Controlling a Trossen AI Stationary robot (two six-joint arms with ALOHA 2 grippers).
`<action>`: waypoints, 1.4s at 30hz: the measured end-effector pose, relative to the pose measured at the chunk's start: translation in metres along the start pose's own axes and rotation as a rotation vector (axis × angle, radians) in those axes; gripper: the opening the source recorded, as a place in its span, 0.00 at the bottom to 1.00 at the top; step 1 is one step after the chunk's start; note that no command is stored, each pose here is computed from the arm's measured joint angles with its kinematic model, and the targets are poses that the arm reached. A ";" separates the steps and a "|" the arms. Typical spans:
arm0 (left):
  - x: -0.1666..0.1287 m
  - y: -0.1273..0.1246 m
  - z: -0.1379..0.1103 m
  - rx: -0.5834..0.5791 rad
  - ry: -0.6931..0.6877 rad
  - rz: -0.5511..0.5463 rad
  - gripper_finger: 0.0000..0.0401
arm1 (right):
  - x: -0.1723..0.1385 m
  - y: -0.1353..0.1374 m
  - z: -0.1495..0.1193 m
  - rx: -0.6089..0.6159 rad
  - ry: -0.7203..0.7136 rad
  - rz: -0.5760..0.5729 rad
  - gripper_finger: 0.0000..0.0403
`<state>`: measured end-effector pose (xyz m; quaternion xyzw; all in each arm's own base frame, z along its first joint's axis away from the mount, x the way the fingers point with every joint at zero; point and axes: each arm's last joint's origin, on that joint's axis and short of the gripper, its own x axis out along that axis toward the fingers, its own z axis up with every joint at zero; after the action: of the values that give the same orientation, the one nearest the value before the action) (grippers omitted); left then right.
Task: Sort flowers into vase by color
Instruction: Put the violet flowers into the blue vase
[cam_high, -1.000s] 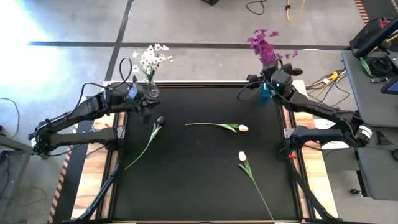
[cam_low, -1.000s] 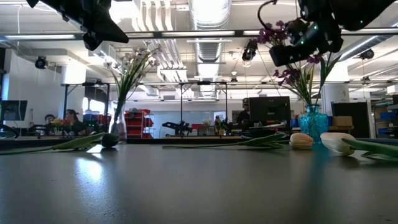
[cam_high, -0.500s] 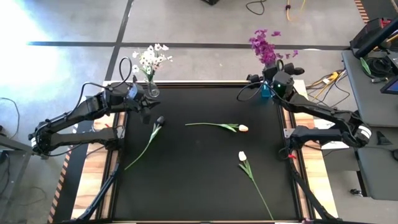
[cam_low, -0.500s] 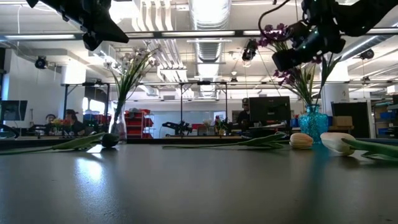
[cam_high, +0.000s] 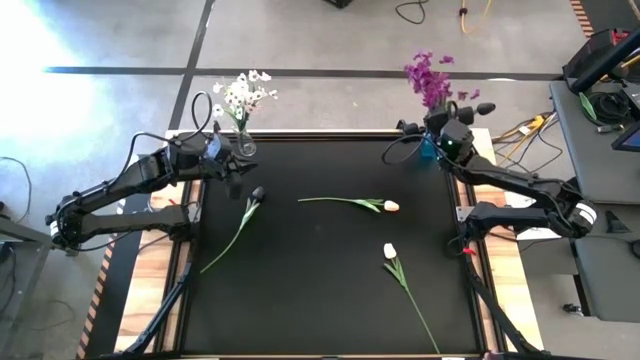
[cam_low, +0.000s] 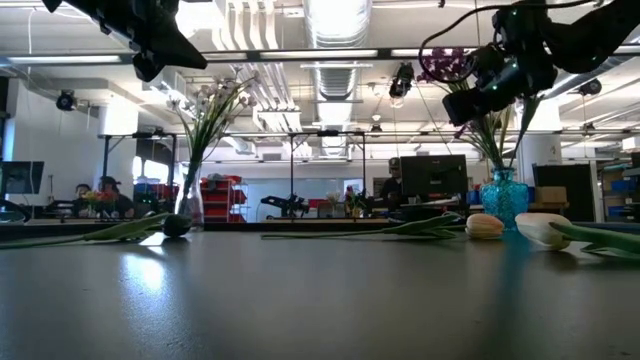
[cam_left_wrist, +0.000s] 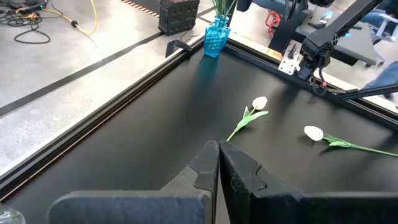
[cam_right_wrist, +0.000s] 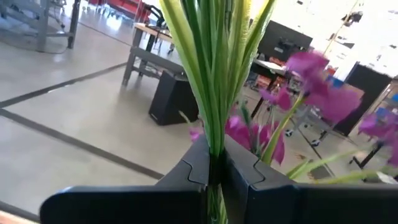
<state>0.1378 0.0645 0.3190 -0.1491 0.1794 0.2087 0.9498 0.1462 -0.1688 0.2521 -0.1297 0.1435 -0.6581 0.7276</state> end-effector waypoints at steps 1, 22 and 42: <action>0.000 0.000 0.000 0.000 0.000 0.000 0.00 | 0.000 0.001 -0.002 0.004 0.005 0.001 0.03; 0.000 0.000 0.000 -0.005 -0.002 0.000 0.00 | 0.009 0.017 -0.033 0.059 0.140 -0.076 0.07; -0.001 0.000 0.000 -0.007 -0.003 -0.002 0.00 | 0.009 0.013 -0.019 0.022 0.319 -0.031 0.34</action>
<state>0.1374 0.0643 0.3195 -0.1524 0.1769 0.2085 0.9497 0.1520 -0.1765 0.2296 -0.0178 0.2480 -0.6831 0.6867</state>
